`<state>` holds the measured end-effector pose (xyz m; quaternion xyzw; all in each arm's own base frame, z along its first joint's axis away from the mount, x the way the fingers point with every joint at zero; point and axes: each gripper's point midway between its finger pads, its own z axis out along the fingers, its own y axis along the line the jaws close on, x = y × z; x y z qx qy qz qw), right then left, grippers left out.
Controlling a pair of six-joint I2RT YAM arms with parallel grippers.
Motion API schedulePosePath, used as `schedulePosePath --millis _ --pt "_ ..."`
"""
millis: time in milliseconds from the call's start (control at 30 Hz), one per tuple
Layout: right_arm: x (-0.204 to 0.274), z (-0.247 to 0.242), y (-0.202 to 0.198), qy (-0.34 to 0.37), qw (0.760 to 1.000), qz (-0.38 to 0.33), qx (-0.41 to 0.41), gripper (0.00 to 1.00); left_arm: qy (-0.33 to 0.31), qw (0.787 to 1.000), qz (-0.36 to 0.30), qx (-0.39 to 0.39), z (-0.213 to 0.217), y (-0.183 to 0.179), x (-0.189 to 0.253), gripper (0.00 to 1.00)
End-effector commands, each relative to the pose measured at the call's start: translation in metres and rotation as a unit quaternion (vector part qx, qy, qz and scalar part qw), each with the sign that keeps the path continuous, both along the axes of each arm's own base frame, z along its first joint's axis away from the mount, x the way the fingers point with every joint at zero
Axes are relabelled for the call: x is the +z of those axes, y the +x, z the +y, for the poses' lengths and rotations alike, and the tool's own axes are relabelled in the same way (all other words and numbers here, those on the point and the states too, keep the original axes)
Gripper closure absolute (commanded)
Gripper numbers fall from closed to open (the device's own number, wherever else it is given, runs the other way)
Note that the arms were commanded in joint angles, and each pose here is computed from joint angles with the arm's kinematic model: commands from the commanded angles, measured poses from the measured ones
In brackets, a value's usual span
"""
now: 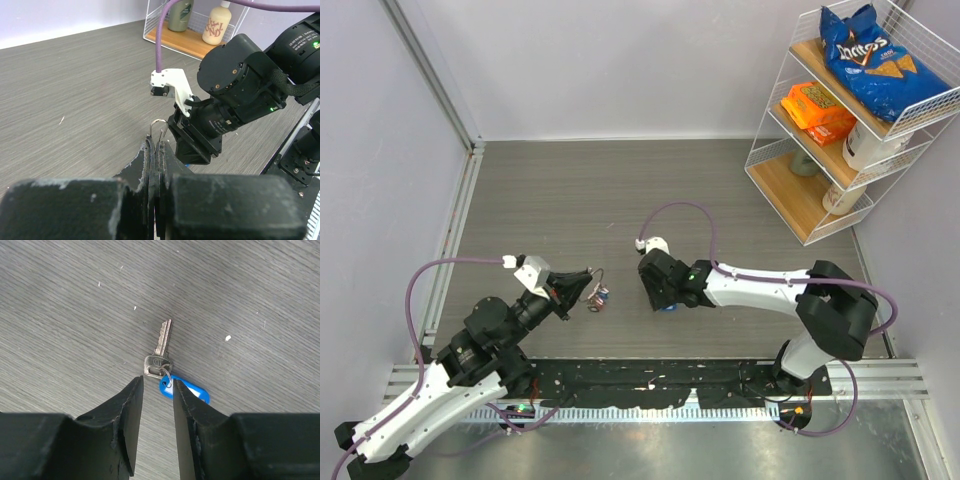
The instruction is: Put the keys on the keyring
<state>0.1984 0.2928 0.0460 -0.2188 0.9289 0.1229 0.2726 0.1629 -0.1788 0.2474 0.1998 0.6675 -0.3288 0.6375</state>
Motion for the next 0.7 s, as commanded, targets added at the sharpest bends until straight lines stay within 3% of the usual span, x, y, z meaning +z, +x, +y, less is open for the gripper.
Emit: schedulePosePath --millis 0,533,600,667 --pt "0.0 0.009 0.007 0.029 1.0 0.005 -0.007 0.64 -0.031 0.999 -0.035 -0.001 0.002 -0.002 0.032 1.0" --pt "-0.019 0.003 0.004 0.032 0.999 0.031 -0.017 0.65 -0.03 0.999 -0.035 -0.001 0.002 -0.002 0.032 1.0" --pt "-0.02 0.003 0.004 0.033 0.999 0.031 -0.016 0.67 -0.029 0.999 -0.034 -0.001 0.002 -0.001 0.032 1.0" --pt "-0.02 0.004 0.003 0.035 0.999 0.033 -0.014 0.75 -0.029 0.999 -0.034 0.0 0.002 -0.001 0.031 1.0"
